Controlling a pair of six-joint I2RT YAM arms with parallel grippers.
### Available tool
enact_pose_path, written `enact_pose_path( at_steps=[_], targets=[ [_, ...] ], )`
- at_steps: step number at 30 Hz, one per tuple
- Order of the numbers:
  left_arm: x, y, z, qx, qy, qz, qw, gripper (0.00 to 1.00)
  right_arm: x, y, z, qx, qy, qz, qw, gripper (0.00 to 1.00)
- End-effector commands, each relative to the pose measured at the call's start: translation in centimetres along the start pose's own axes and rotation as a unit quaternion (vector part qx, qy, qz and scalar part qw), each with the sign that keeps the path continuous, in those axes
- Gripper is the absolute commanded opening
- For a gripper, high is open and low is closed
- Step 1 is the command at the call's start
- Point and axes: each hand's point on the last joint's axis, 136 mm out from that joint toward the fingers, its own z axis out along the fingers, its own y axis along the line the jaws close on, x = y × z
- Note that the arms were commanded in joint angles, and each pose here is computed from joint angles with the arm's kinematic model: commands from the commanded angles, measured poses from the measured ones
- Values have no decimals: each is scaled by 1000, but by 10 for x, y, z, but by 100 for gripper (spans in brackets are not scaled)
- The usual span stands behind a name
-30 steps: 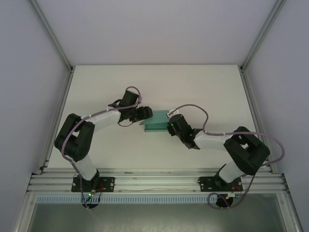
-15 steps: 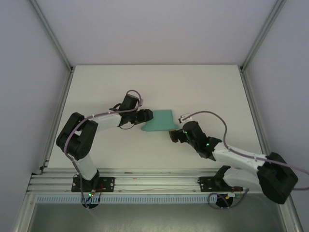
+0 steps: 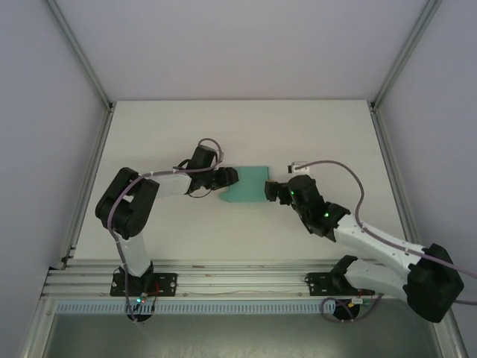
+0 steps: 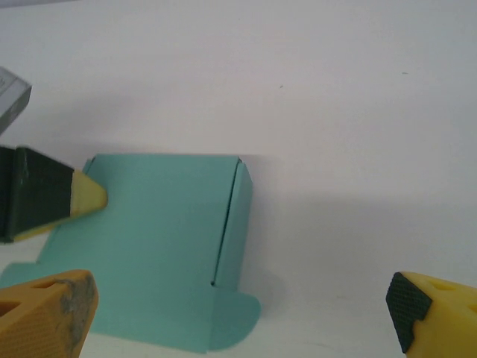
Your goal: Assemble paper box
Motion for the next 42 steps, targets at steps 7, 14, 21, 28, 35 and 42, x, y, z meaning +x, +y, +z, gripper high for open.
enact_pose_path(
  at_steps=[7,14,21,28,35,42],
  targets=[
    [12,43,16,-2,43,-59,997,33,3,9,45,3,99,81,992,100],
    [18,54,22,17,54,-81,995,22,26,0,74,-10,180,157,971,100],
    [22,53,23,42,65,-90,993,17,24,5,96,-95,198,233,948,98],
    [15,51,18,86,56,-115,988,12,25,21,106,-154,227,249,929,96],
    [13,47,13,108,54,-114,986,9,25,38,120,-196,243,271,911,91],
    [10,48,13,101,56,-100,988,10,11,59,124,-264,234,285,891,76]
  ],
)
